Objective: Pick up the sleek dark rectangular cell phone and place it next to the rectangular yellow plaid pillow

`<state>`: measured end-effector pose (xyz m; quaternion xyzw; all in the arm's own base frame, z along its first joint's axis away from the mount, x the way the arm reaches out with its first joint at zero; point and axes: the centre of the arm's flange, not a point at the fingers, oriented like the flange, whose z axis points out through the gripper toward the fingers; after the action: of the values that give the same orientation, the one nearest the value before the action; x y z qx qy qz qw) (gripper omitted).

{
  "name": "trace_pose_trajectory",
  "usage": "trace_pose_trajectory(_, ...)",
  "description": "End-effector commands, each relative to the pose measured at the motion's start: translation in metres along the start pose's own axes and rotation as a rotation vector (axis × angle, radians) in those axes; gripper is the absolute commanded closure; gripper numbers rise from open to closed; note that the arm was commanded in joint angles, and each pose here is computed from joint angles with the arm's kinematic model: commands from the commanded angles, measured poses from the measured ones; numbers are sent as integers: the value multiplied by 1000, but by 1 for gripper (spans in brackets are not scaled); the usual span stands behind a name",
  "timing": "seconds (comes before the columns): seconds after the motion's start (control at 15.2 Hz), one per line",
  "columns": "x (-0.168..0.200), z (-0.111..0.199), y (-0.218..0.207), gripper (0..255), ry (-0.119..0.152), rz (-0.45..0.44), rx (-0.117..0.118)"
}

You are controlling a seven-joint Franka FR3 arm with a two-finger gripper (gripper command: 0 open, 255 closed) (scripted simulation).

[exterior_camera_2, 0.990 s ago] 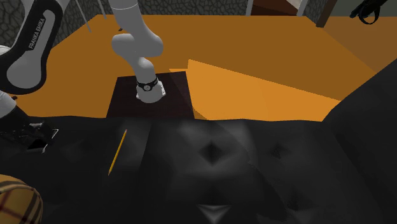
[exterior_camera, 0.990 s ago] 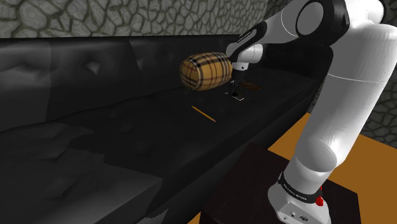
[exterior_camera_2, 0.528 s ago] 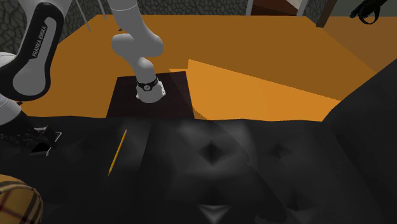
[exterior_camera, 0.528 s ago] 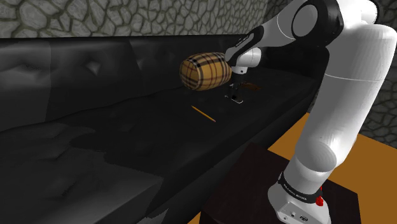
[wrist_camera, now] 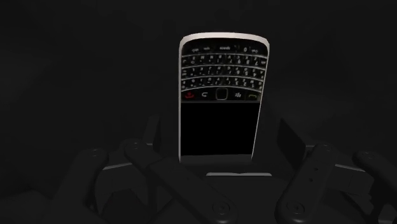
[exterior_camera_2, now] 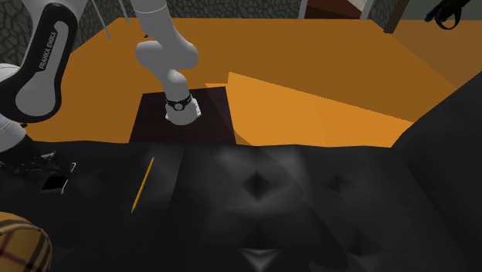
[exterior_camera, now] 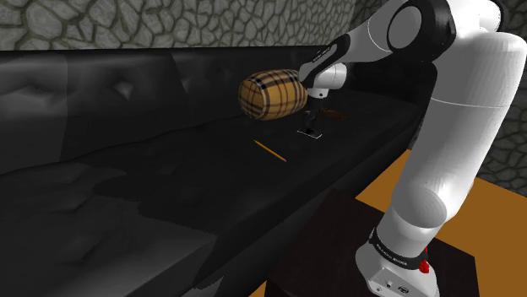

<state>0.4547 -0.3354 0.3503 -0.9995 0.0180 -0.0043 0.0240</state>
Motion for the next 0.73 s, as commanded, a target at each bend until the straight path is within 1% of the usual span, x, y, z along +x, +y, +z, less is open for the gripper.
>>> trace_pose_trajectory(0.0,0,0,0,0,0,0,0)
trace_pose_trajectory(0.07,0,0,0,0,0,0,0)
trace_pose_trajectory(0.33,0,-50,0,0,0,0,0)
trace_pose_trajectory(0.66,0,-50,0,0,0,0,0)
